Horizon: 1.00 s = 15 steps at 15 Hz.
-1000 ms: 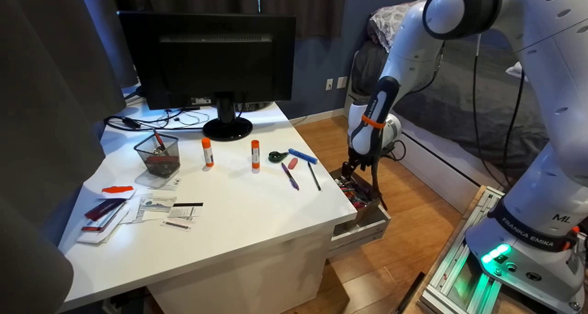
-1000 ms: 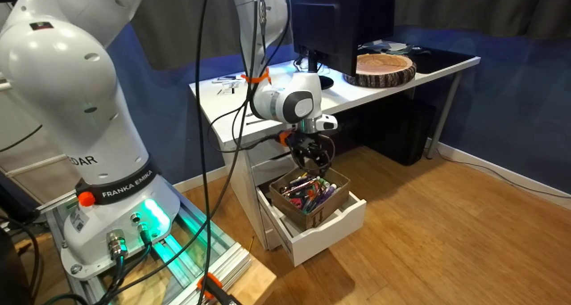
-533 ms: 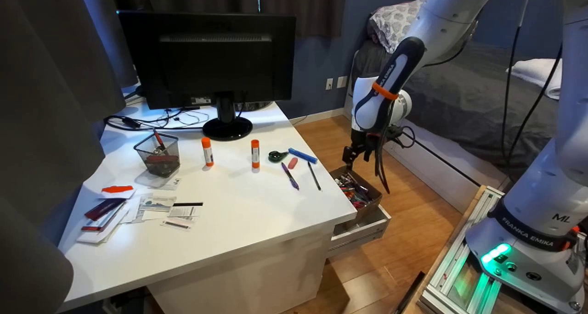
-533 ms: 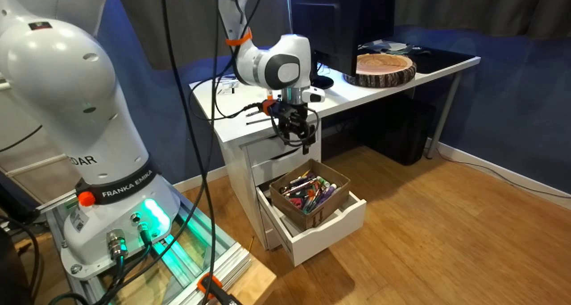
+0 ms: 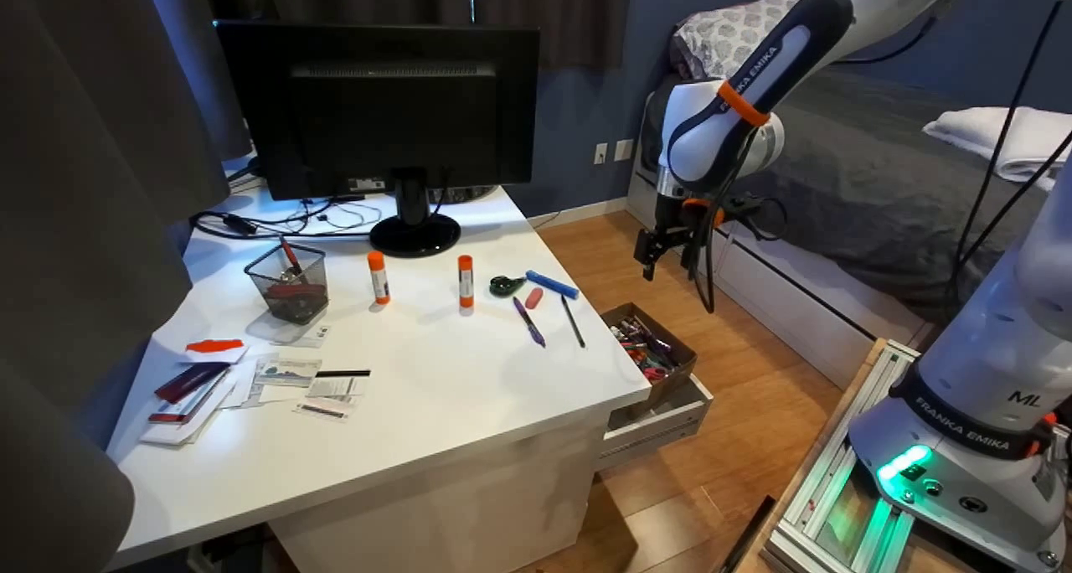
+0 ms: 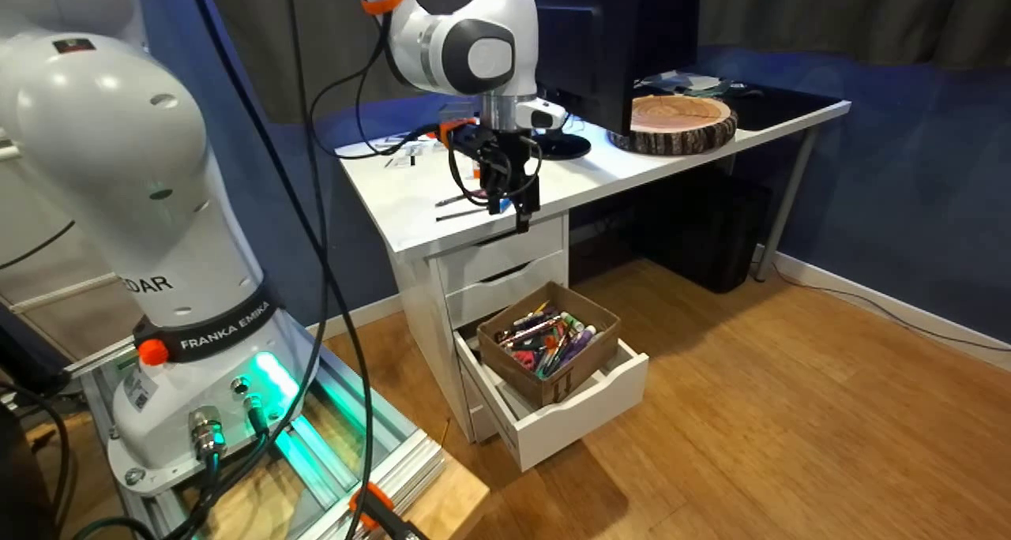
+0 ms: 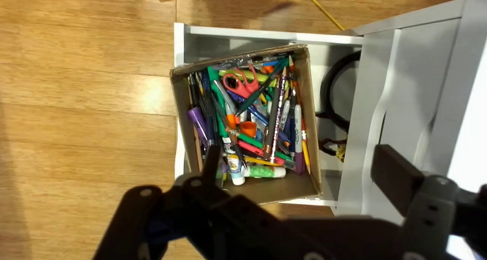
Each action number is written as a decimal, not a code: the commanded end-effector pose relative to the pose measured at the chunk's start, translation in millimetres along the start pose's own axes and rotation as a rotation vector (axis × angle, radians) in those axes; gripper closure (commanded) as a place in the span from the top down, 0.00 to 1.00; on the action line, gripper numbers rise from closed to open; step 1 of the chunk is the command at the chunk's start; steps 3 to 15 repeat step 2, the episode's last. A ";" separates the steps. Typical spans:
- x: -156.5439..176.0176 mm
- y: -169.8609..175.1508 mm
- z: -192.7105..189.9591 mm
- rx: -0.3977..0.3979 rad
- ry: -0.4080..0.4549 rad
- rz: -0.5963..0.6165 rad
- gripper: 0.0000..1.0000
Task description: Put the pencils inside the box
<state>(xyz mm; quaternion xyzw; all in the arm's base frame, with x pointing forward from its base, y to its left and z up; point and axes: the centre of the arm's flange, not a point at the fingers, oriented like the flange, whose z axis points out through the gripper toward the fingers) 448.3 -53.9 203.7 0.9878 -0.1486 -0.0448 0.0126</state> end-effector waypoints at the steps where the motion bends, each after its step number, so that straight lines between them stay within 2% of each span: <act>1: -3.4 0.6 -3.1 0.002 0.002 0.002 1.00; 15: -5.6 1.0 -4.8 0.003 0.004 0.003 1.00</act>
